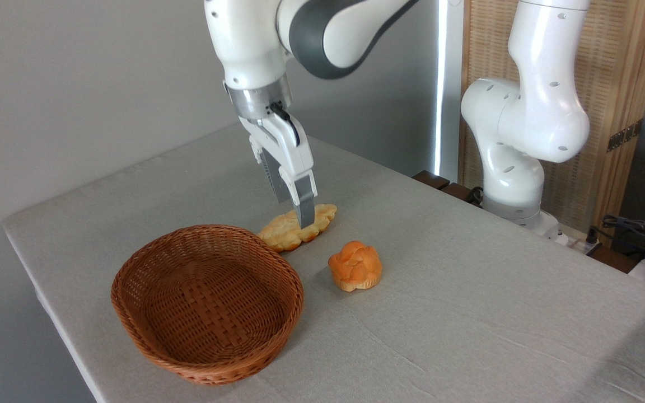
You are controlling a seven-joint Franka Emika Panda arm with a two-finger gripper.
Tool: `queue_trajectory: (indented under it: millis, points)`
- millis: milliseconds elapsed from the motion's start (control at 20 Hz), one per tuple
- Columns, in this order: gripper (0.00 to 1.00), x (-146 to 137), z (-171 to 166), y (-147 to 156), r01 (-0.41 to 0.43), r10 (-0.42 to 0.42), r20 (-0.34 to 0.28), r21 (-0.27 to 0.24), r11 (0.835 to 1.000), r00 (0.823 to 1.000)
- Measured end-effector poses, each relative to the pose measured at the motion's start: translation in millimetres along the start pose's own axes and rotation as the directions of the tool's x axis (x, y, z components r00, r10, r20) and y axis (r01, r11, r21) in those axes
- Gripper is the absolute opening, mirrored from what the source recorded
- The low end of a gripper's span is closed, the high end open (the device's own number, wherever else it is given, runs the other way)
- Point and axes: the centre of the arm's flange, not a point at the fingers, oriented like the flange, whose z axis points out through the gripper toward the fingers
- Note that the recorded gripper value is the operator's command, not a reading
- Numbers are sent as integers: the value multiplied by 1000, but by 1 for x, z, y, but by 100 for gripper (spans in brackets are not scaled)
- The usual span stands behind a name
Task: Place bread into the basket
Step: 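Lower the gripper onto the flat pastry and close on it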
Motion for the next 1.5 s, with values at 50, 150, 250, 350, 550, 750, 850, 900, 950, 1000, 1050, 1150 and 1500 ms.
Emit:
queue_trajectory:
  millis: [50, 150, 250, 350, 550, 750, 850, 900, 950, 1000, 1050, 1150, 1500]
  points:
    - [100, 1, 8, 2, -5, 5, -3, 3, 1000, 1000]
    - [100, 4, 21, 7, -14, 14, 1, 1, 1000, 1000]
    - [100, 7, 29, 9, -14, 13, -1, -5, 1000, 1000]
    - [100, 9, 33, 11, -6, 5, -16, -22, 1000, 1000]
    - [100, 11, 40, 10, 0, -1, -26, -29, 1000, 1000]
    - [70, 18, 49, 16, -15, 15, -19, -29, 999, 1000]
    - [34, 20, 54, 17, -19, 18, -18, -27, 999, 1000]
    - [27, 20, 56, 17, -19, 19, -18, -28, 999, 1000]
    - [24, 20, 58, 17, -19, 19, -16, -29, 999, 1000]
    - [24, 20, 58, 17, -19, 19, -15, -30, 999, 1000]
    - [25, 20, 59, 17, -19, 19, -14, -31, 999, 1000]
    - [25, 20, 59, 17, -19, 19, -14, -31, 999, 1000]
    - [27, 20, 57, 21, -26, 26, -6, -35, 999, 1000]
